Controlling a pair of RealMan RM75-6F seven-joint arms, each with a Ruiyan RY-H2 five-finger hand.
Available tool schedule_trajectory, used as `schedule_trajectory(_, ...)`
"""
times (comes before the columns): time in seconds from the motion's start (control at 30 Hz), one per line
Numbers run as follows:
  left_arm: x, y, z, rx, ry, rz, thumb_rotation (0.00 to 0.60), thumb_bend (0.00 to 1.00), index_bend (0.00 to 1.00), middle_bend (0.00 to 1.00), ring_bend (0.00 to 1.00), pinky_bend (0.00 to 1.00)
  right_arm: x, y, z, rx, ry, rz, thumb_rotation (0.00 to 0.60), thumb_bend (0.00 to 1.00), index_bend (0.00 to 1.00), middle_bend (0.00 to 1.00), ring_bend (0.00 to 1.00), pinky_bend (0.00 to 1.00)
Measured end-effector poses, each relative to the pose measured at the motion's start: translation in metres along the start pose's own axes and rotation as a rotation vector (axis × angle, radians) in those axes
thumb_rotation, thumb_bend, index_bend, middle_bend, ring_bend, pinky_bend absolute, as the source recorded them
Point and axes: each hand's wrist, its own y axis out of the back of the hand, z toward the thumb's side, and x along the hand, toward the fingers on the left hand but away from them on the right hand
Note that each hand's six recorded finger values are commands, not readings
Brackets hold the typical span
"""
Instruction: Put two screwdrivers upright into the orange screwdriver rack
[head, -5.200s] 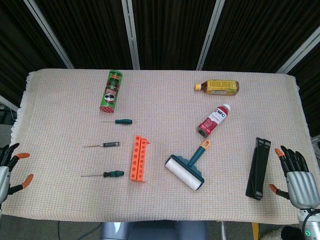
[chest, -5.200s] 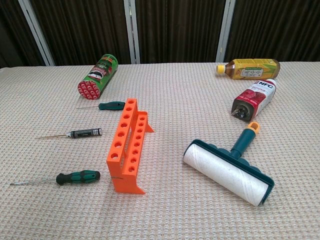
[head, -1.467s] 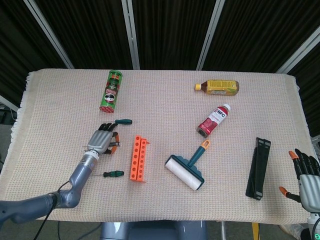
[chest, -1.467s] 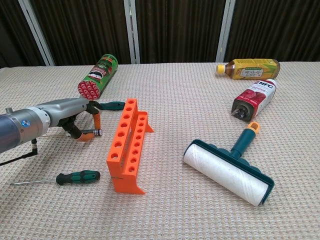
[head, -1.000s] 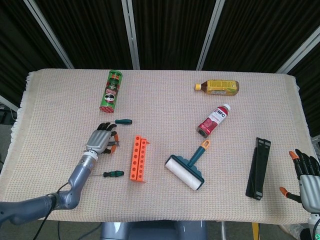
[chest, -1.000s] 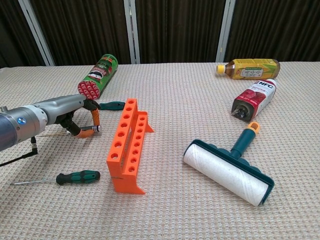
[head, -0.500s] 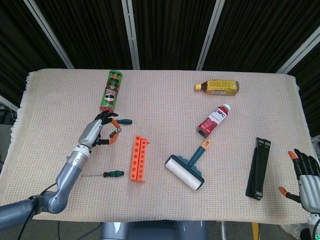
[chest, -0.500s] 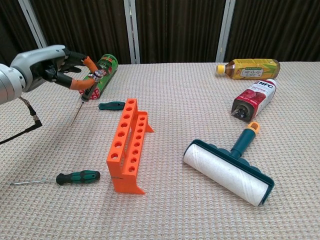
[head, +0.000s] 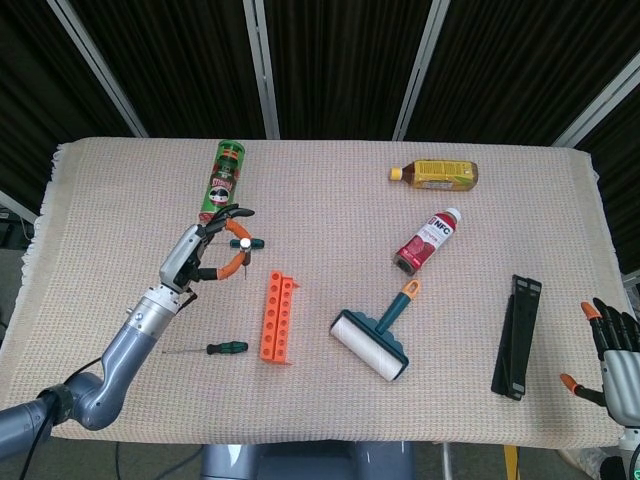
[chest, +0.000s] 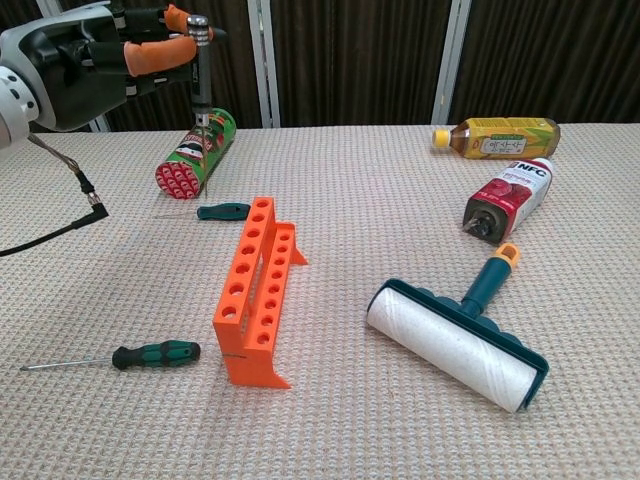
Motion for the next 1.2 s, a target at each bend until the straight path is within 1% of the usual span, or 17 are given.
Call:
schedule_trajectory(0.07, 0.002, -0.004, 0.004, -0.015, -0.023, -0.012, 0.600, 0.50, 0.59, 0.17, 0.00, 0.01, -0.001, -0.001, 0.001, -0.003, 0.002, 0.003, 0.600, 0.00, 0.00, 0.00, 0.00, 0.00)
schedule_trajectory(0.13, 0.006, -0.010, 0.006, -0.007, -0.043, -0.027, 0.600, 0.50, 0.59, 0.17, 0.00, 0.01, -0.002, -0.002, 0.001, -0.005, 0.004, 0.006, 0.600, 0.00, 0.00, 0.00, 0.00, 0.00)
schedule_trajectory(0.27, 0.014, -0.019, 0.003, -0.004, -0.054, -0.043, 0.600, 0.50, 0.59, 0.17, 0.00, 0.01, -0.003, -0.003, 0.001, -0.003, 0.003, 0.007, 0.600, 0.00, 0.00, 0.00, 0.00, 0.00)
schedule_trajectory(0.47, 0.024, -0.024, -0.006, -0.035, -0.034, -0.038, 0.600, 0.50, 0.59, 0.17, 0.00, 0.01, -0.004, -0.003, -0.001, -0.002, -0.006, 0.009, 0.600, 0.00, 0.00, 0.00, 0.00, 0.00)
schedule_trajectory(0.6, 0.029, -0.026, -0.012, -0.039, -0.023, -0.036, 0.600, 0.50, 0.59, 0.17, 0.00, 0.01, -0.004, -0.003, -0.002, 0.000, -0.009, 0.011, 0.600, 0.00, 0.00, 0.00, 0.00, 0.00)
schedule_trajectory(0.77, 0.032, -0.025, -0.017, -0.042, -0.013, -0.031, 0.600, 0.50, 0.59, 0.17, 0.00, 0.02, -0.005, -0.003, -0.003, -0.001, -0.013, 0.012, 0.600, 0.00, 0.00, 0.00, 0.00, 0.00)
schedule_trajectory(1.0, 0.034, -0.030, -0.023, -0.048, 0.001, -0.038, 0.600, 0.50, 0.59, 0.17, 0.00, 0.02, -0.005, -0.004, -0.003, -0.001, -0.014, 0.014, 0.600, 0.00, 0.00, 0.00, 0.00, 0.00)
schedule_trajectory(1.2, 0.034, -0.031, -0.024, -0.058, 0.004, -0.042, 0.600, 0.50, 0.59, 0.17, 0.00, 0.02, -0.004, -0.003, -0.004, -0.002, -0.019, 0.013, 0.600, 0.00, 0.00, 0.00, 0.00, 0.00)
